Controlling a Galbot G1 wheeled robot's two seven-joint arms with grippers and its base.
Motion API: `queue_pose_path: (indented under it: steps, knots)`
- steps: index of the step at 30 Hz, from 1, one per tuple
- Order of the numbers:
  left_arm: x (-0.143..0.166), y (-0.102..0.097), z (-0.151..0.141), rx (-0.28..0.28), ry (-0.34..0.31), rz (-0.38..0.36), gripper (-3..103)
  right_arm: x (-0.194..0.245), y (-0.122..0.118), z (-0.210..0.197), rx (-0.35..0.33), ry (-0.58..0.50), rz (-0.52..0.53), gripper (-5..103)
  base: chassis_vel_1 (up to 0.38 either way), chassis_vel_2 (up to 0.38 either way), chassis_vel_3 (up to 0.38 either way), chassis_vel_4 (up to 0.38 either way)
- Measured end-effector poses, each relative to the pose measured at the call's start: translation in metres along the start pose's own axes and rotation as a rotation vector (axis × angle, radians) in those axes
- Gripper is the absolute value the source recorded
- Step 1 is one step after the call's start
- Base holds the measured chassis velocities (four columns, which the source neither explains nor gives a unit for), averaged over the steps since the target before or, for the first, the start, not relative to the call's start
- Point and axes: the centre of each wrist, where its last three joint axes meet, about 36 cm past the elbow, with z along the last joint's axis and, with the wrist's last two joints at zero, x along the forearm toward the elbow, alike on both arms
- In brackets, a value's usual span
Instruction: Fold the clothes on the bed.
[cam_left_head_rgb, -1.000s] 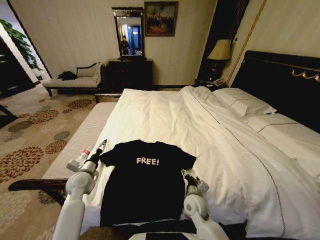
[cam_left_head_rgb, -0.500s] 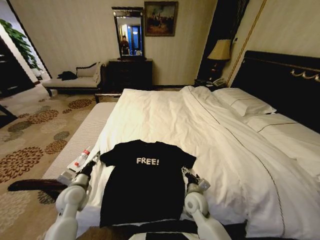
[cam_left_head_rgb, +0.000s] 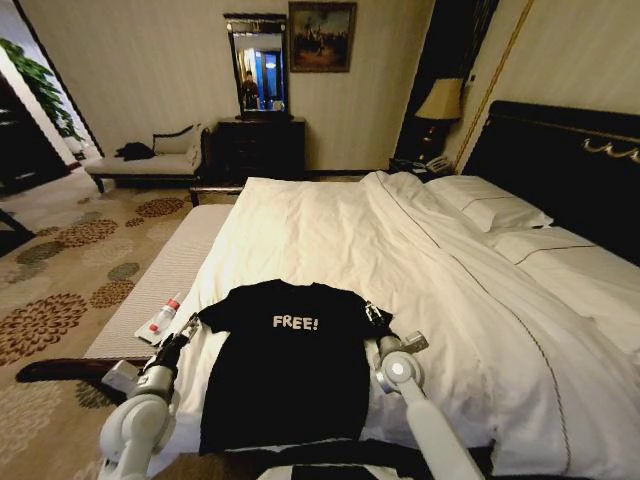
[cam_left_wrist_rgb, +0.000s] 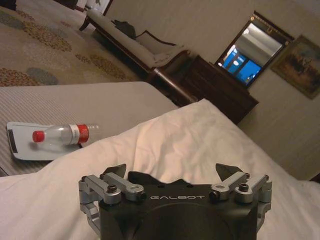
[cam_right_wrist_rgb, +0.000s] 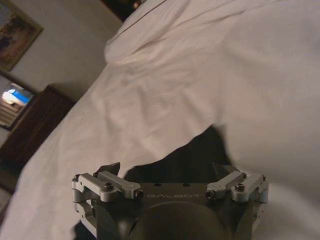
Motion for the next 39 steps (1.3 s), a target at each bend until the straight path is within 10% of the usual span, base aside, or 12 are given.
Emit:
queue_pose_path:
  steps: [24,39]
  knots:
    - [0.010,0.000,-0.003,0.015,-0.013,-0.007,100,-0.050,-0.044,-0.020,-0.034,-0.063,0.024,101,0.000,0.000,0.000,0.000]
    - [0.003,0.004,0.001,0.023,-0.001,-0.014,100,-0.055,-0.046,-0.013,-0.029,-0.061,0.008,50,0.000,0.000,0.000,0.000]
